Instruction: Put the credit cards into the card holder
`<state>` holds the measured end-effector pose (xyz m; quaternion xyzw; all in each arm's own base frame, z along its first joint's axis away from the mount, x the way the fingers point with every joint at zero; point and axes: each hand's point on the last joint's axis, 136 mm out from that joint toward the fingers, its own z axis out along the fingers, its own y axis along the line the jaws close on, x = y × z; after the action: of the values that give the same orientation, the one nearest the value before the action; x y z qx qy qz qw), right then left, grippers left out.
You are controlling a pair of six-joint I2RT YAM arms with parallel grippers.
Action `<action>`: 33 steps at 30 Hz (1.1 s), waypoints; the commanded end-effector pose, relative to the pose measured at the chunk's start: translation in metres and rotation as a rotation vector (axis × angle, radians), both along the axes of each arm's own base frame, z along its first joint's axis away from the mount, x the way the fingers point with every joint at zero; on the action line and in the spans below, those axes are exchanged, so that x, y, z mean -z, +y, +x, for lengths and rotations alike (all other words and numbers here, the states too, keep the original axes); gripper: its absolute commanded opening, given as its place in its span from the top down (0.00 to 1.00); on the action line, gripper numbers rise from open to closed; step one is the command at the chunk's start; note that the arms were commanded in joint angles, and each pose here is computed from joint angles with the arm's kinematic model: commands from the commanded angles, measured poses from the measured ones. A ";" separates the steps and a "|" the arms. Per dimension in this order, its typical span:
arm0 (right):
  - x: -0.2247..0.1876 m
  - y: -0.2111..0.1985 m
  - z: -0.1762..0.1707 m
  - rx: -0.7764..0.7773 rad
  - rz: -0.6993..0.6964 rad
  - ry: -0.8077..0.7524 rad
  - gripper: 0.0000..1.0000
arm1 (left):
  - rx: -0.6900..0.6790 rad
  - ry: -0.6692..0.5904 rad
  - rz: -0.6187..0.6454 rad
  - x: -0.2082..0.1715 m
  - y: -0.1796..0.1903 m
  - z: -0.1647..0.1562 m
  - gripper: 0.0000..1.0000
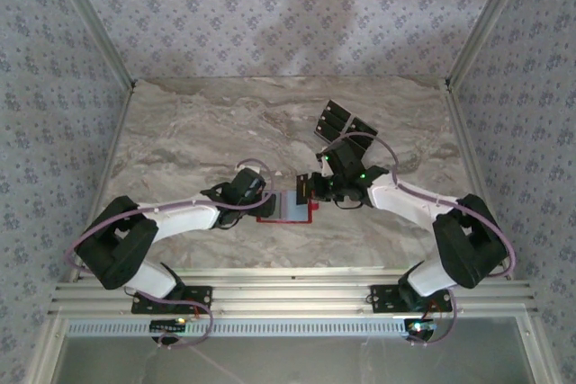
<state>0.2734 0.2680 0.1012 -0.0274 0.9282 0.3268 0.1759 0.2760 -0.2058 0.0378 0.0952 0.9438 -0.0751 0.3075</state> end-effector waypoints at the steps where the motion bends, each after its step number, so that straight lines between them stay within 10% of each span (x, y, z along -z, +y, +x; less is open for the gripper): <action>1: -0.017 0.016 0.004 0.028 0.114 -0.027 1.00 | 0.008 0.038 0.043 0.012 0.010 -0.009 0.00; 33: 0.035 0.033 -0.014 0.027 0.170 -0.018 1.00 | -0.036 0.075 0.142 0.027 0.033 -0.024 0.01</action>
<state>0.2591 0.2983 0.0684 -0.0063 0.9008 0.3933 0.1838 0.2667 -0.1919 0.0265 0.0925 0.9505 -0.0449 0.2933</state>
